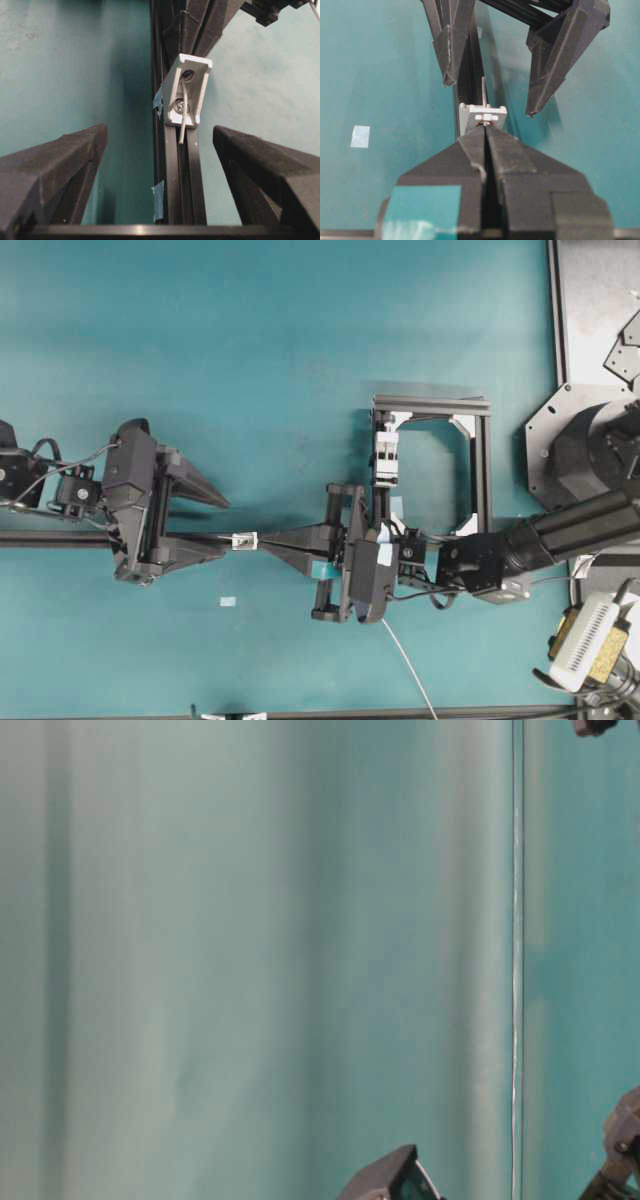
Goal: Insert the wire into the hole on the right side and pull it with the left arm.
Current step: 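Move the left gripper right and close it on the protruding wire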
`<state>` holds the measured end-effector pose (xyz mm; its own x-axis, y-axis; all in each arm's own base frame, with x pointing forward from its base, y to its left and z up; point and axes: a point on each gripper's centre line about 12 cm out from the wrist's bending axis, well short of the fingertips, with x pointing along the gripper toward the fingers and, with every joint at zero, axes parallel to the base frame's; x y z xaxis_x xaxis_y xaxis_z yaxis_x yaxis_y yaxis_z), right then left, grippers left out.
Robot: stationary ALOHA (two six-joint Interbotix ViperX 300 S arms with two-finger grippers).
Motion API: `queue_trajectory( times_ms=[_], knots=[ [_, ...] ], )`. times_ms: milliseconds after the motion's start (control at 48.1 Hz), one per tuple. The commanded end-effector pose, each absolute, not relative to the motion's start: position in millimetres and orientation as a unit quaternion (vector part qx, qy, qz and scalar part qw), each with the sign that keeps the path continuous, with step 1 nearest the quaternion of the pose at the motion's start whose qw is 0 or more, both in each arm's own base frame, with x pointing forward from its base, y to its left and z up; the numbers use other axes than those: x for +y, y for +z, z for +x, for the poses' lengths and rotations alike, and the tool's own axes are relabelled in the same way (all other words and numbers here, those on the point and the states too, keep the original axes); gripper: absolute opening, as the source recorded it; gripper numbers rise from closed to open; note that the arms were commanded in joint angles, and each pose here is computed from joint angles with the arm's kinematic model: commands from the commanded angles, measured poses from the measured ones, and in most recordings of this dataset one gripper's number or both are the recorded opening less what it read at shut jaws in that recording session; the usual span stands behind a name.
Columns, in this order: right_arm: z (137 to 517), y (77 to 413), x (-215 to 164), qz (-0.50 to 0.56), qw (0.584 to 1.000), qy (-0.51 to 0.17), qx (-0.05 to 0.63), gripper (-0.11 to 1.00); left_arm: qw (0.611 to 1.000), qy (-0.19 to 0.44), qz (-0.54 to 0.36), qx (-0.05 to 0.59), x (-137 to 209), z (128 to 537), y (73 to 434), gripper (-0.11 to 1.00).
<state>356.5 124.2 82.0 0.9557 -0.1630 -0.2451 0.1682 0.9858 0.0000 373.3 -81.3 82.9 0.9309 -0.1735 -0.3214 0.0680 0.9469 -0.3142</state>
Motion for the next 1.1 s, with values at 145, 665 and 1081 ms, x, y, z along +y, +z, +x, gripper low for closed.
queue_trajectory(
  times_ms=[145,665,1081],
  knots=[
    [361.4,90.1,124.3,0.017,0.99,-0.086,0.11,0.01,0.973,-0.064,-0.155,0.158,-82.1,380.0,93.2,0.71],
    [361.8,90.1,123.2,0.018,0.99,-0.087,0.11,0.01,0.974,-0.073,-0.145,0.158,-86.3,381.3,94.4,-0.03],
    [362.3,87.7,124.2,0.021,0.989,-0.084,0.122,0.01,0.973,-0.074,-0.144,0.162,-87.5,380.7,93.4,-0.1]
  ],
)
